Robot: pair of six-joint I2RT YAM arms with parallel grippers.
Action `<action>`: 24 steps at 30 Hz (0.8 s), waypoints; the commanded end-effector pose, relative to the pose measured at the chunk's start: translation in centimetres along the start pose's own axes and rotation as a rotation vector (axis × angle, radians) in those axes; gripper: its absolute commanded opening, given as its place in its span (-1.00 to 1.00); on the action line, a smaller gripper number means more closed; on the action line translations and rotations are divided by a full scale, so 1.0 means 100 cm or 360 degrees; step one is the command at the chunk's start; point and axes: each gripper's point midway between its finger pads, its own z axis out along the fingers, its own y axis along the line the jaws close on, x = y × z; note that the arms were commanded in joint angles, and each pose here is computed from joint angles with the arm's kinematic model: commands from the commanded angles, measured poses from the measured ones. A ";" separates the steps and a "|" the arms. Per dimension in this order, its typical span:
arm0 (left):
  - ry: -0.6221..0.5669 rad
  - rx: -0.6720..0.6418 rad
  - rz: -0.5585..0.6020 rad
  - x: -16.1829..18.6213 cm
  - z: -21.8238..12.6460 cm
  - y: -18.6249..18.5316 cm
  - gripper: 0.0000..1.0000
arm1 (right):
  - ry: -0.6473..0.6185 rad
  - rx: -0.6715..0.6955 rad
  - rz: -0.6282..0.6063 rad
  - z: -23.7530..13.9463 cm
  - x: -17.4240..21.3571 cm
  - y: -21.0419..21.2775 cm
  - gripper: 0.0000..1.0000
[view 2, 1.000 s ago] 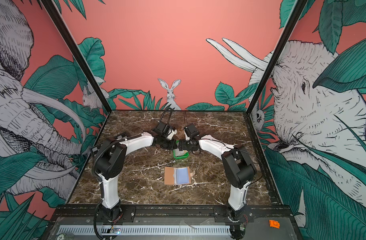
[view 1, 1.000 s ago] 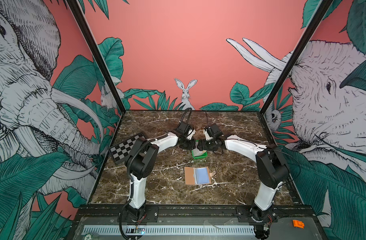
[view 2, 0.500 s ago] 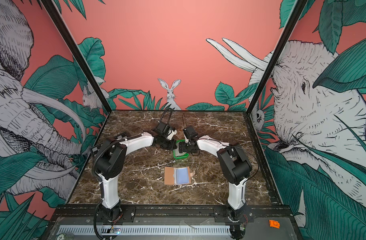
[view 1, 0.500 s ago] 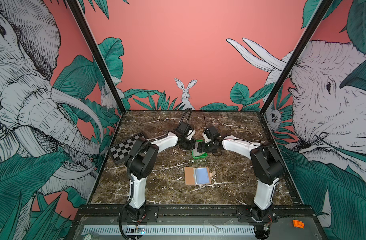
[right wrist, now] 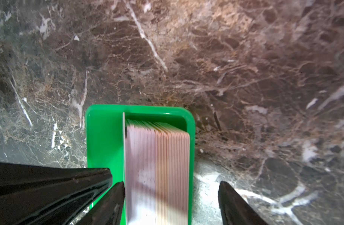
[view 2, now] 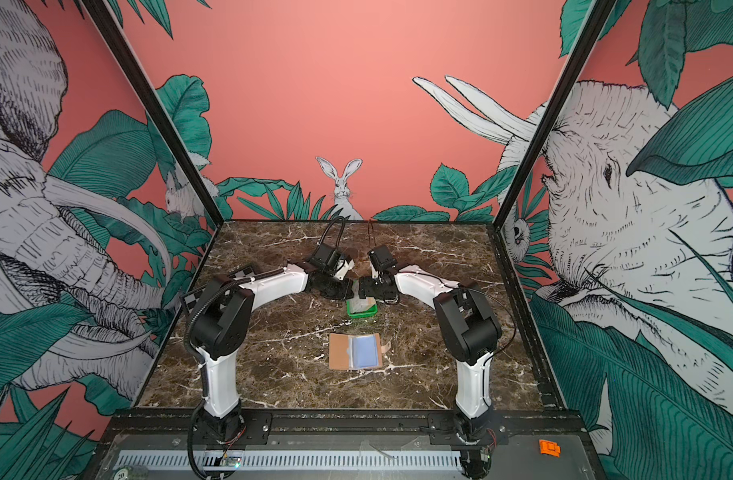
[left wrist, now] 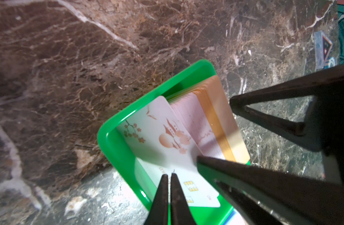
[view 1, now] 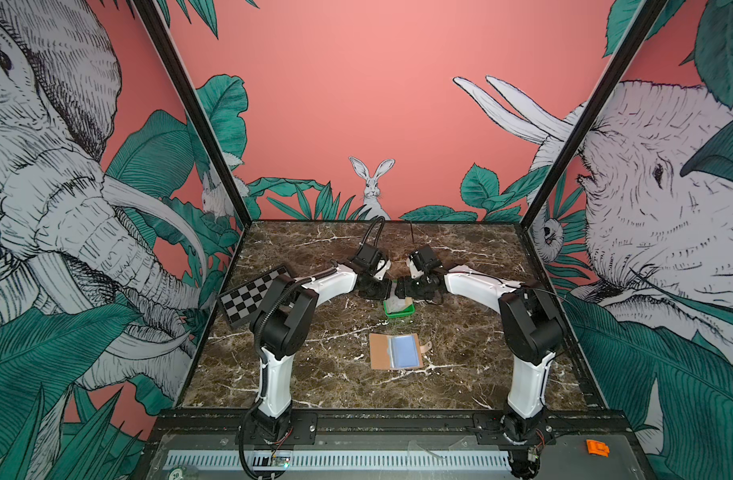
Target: Put the credit cards into the card holder
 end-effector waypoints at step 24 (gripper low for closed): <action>0.0106 0.0059 -0.0048 0.014 0.015 -0.002 -0.59 | -0.0085 -0.0047 0.0003 -0.040 0.006 0.005 0.25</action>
